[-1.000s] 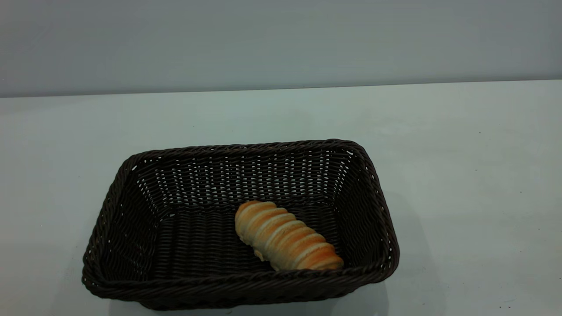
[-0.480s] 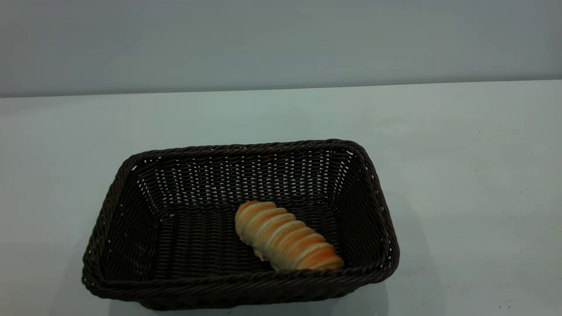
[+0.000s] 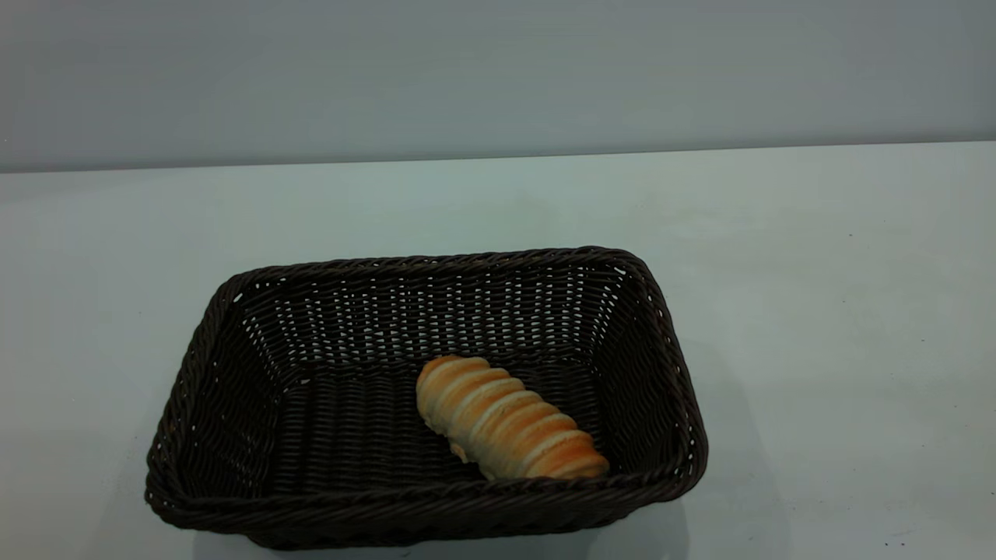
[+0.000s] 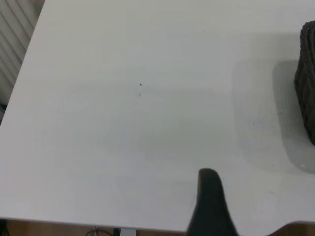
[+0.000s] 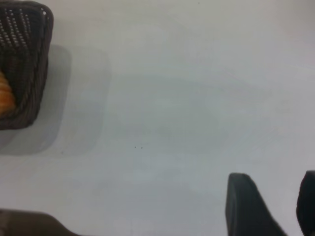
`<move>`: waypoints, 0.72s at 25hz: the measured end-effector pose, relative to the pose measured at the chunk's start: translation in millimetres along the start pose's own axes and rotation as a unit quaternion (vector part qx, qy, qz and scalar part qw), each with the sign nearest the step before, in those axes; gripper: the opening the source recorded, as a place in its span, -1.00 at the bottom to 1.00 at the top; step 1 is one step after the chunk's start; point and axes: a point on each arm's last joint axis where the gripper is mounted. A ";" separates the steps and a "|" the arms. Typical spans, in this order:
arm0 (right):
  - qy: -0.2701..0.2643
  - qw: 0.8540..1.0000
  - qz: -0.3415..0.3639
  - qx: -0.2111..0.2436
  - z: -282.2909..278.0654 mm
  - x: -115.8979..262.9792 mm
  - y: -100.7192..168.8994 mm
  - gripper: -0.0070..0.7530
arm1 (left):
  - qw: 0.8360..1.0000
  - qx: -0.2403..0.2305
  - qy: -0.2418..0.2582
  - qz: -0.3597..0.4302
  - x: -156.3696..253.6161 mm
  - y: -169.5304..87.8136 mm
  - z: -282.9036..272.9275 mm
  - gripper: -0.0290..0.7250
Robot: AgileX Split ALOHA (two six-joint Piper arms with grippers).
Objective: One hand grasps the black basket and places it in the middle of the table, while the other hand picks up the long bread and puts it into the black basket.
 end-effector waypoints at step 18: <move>0.000 1.000 -0.006 0.000 0.0 0.1 0.0 -0.36 | 1.000 0.000 0.000 -0.001 0.0 0.0 0.0 0.65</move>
Point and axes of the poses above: a point on each arm's last joint axis where the gripper is mounted, z pointing out along that axis toward the gripper, y along the wrist's bending axis when the last joint is at zero, x = y × z, and after that the axes turned 11 degrees about -z, right-handed
